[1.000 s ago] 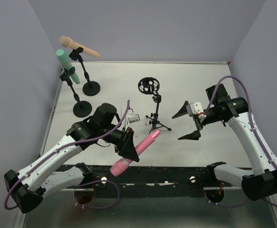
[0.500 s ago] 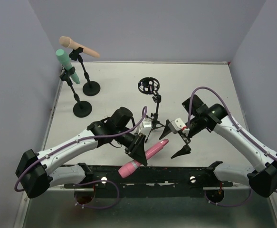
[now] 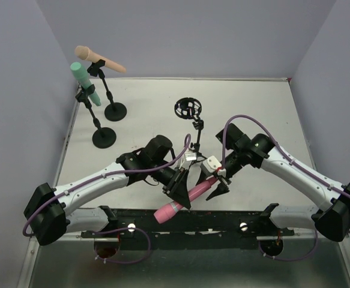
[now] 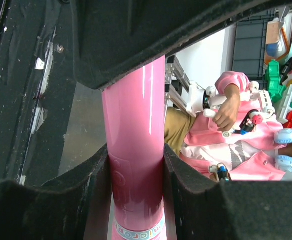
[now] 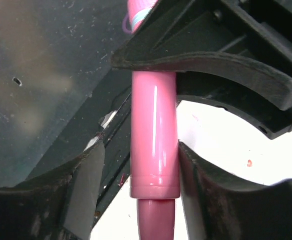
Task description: Attach the microphones to the stand
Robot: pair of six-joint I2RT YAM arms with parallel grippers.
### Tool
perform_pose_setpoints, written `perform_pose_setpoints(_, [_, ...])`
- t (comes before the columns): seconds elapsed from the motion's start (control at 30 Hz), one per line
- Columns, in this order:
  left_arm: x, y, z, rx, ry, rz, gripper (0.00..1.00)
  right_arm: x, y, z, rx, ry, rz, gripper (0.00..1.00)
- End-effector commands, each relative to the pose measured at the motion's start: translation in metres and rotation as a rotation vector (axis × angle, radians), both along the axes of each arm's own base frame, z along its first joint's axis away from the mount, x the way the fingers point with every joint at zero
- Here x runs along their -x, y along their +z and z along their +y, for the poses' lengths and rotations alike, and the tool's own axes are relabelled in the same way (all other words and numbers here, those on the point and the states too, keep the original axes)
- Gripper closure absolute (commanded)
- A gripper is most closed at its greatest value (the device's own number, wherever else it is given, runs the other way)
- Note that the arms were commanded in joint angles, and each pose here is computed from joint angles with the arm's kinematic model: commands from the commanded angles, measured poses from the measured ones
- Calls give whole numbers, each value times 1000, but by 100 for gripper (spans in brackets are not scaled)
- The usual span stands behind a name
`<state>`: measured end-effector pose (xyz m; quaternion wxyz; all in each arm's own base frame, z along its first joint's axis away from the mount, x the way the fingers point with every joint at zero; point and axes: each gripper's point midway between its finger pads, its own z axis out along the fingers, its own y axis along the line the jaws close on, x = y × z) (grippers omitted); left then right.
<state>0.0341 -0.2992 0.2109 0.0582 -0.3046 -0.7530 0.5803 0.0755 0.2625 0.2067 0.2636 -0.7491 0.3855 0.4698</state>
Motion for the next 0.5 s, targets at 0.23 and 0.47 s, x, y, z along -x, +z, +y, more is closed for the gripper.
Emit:
perform_pose_setpoints(0.23, [1,16,-3,51,-5,-26,85,6,-2,0,2,5,13,68])
perform_pose_setpoints(0.47, [-14,38,8,90,91,-158,32,16,-2,-5,-7,7,45,73])
